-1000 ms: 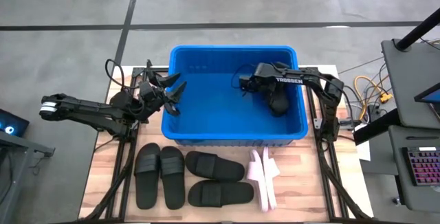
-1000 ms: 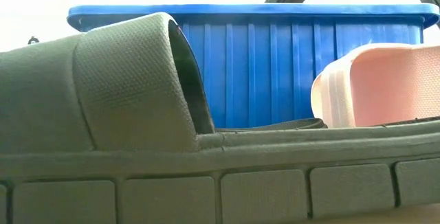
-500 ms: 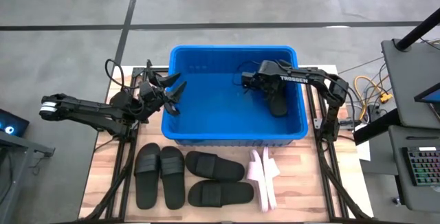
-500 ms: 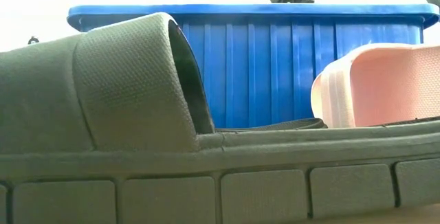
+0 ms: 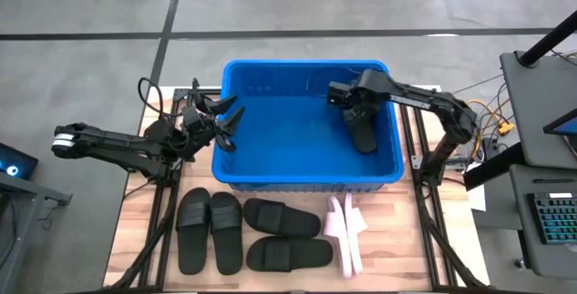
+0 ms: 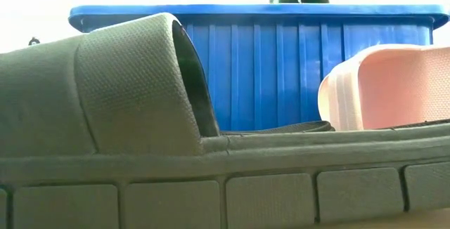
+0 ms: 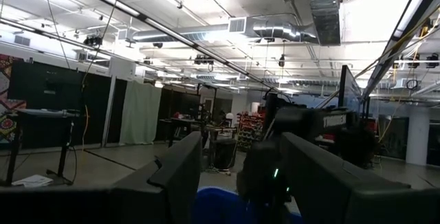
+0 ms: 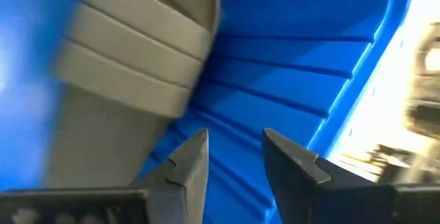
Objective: Pick and place slides into bin
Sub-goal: Put the pink slide into the blue container
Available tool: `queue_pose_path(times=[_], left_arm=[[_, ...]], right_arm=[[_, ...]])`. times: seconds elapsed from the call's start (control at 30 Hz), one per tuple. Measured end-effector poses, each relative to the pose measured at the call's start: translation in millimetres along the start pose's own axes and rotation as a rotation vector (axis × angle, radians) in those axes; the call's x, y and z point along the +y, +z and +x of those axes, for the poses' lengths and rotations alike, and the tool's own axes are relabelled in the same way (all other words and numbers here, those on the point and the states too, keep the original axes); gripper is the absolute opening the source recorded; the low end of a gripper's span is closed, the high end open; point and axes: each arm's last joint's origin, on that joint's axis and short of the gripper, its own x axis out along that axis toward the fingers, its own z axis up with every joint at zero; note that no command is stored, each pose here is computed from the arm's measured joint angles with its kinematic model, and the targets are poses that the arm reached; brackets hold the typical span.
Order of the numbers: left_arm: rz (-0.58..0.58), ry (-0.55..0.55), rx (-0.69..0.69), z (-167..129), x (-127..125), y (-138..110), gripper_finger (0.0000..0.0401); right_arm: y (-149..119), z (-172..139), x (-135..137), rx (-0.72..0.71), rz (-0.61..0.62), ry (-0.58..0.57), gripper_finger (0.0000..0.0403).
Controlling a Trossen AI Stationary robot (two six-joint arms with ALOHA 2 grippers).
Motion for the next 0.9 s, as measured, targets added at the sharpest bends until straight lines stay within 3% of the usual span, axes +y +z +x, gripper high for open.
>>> queue_pose_path(times=[0.13,0.23,0.43,0.57,0.8,0.9], left_arm=[[0.002,0.0,0.003,0.0,0.0,-0.5,0.0185],[0.0,-0.001,0.003,0.0,-0.1,-0.4,0.0185],[-0.001,-0.001,0.004,0.1,-0.2,-0.7,0.0185],[0.007,-0.002,0.017,1.6,-1.6,-4.6,0.0185],[-0.081,0.014,0.04,4.1,-3.3,-11.7,0.0185],[-0.08,0.02,0.042,4.2,-3.2,-12.1,0.0185]], right_arm=[[-11.5,-33.7,-13.2,-0.159,0.101,0.182,0.0138],[-26.7,-66.4,-19.8,-0.363,0.147,0.316,0.0137],[-75.7,-134.8,-32.5,-0.819,0.129,0.553,0.0125],[-111.8,-167.2,-36.2,-1.033,0.068,0.666,0.0117],[-160.7,-190.3,-14.5,-1.093,-0.126,0.833,0.0114],[-175.8,-194.5,1.1,-1.083,-0.232,0.854,0.0111]])
